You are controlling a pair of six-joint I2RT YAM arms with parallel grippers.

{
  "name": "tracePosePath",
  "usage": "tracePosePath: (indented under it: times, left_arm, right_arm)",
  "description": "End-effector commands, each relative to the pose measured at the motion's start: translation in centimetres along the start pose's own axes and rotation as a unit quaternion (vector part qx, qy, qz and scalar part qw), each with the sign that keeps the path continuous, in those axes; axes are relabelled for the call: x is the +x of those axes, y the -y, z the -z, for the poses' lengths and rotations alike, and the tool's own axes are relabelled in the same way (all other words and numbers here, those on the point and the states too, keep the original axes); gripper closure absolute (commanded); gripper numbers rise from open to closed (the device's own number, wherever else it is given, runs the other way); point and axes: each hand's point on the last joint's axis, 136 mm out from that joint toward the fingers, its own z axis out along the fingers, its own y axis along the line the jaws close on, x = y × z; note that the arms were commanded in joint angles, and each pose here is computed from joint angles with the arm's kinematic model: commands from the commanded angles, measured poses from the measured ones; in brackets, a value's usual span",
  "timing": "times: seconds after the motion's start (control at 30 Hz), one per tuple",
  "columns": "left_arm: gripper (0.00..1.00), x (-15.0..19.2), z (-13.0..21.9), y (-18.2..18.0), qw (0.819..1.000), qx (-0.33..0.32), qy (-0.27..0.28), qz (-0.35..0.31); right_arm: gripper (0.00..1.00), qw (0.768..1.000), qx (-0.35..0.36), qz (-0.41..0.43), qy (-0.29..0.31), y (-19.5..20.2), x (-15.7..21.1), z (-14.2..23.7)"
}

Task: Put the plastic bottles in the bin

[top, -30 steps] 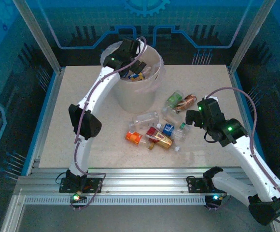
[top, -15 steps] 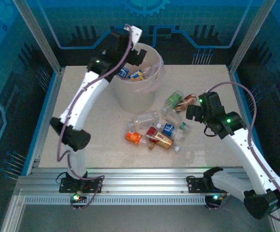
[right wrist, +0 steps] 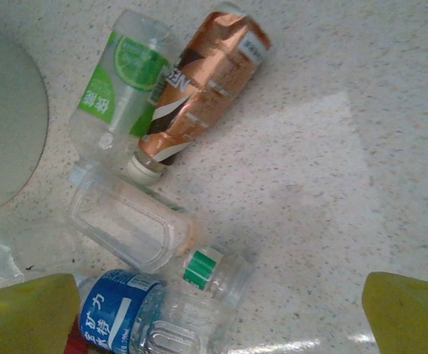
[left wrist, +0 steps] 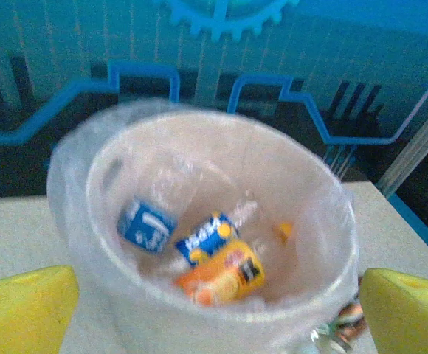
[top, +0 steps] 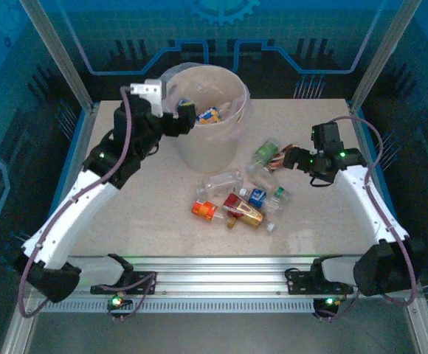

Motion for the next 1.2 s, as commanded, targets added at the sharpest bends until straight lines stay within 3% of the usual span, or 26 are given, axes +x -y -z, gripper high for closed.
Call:
tracePosePath:
  times: [0.0, 0.27, 0.53, 0.87, 1.17]
  left_arm:
    - [0.01, 2.3, 1.0, 0.0, 0.994, 0.024, -0.006, 0.106]
    - [0.01, 14.3, 2.7, -4.2, 0.964, -0.045, -0.101, 0.244]
    - [0.01, 23.4, 5.5, -5.6, 0.929, -0.129, -0.146, 0.316]
    - [0.01, 29.4, 4.1, -1.4, 0.914, -0.141, -0.187, 0.333]
    - [0.01, 33.6, 2.0, 0.5, 0.888, -0.152, -0.221, 0.374]
  right_arm:
    - [0.00, 0.998, -0.054, 0.024, 0.003, -1.9, -0.7, 0.1]
    - [0.00, 0.996, -0.048, 0.072, -0.017, -1.7, 1.4, -0.8]
    - [0.00, 0.995, -0.039, 0.086, -0.022, -1.6, 2.6, -1.0]
    - [0.00, 0.994, -0.021, 0.100, -0.025, -0.9, 3.0, -1.3]
    - [0.00, 0.994, -0.021, 0.108, -0.026, -0.9, 3.0, -1.6]
